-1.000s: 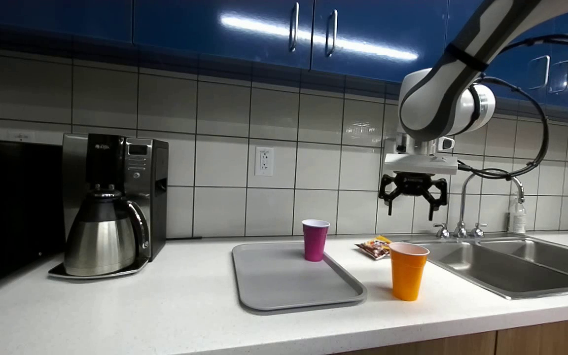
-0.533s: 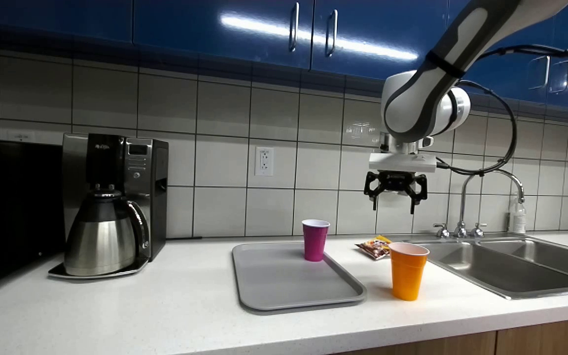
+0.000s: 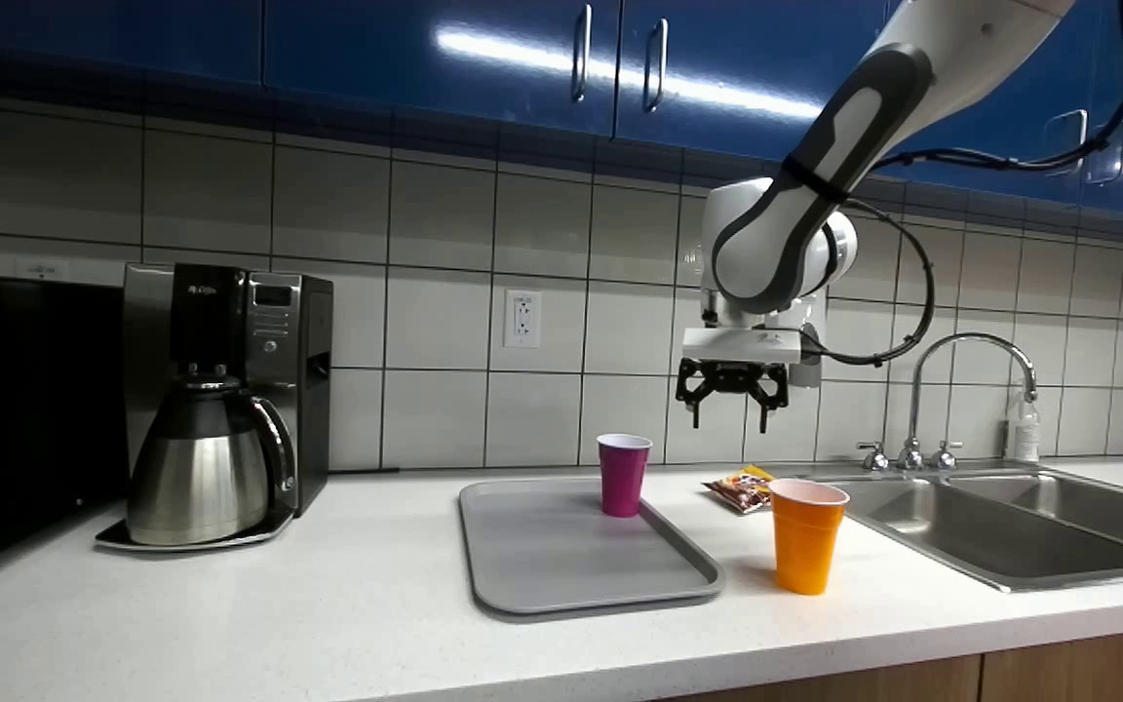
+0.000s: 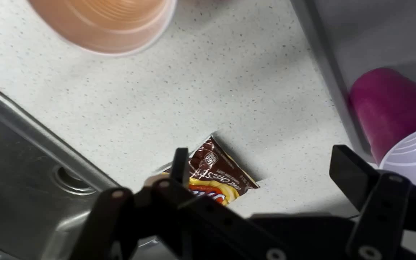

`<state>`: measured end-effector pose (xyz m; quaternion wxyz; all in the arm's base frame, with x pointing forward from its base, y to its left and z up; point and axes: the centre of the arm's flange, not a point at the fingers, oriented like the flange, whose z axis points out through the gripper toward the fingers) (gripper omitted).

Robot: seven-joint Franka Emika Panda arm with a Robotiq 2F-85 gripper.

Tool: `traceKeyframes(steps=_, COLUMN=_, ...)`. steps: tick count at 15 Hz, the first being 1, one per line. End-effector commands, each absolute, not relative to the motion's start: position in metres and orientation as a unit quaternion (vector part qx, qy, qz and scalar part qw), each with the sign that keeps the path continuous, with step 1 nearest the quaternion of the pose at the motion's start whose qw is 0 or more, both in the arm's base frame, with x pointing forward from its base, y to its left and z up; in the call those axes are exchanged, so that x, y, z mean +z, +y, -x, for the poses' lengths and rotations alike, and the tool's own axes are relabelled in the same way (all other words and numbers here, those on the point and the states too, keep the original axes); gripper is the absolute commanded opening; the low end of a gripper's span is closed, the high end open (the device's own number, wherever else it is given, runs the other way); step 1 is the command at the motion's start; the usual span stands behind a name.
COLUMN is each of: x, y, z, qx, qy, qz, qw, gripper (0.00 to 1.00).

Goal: Remove the cups from the grey tray.

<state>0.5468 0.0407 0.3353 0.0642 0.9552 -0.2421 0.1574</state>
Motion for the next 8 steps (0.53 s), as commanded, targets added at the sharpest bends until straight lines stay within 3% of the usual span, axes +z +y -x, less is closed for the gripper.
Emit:
traceKeyframes(steps=1, x=0.324, y=0.061, z=-0.591, qx=0.172, qy=-0.235, qz=-0.954, qw=0.066, gripper=1.00)
traceKeyframes(steps=8, x=0.304, y=0.089, z=-0.638, qx=0.179, qy=-0.216, qz=-0.958, qw=0.066, gripper=1.00)
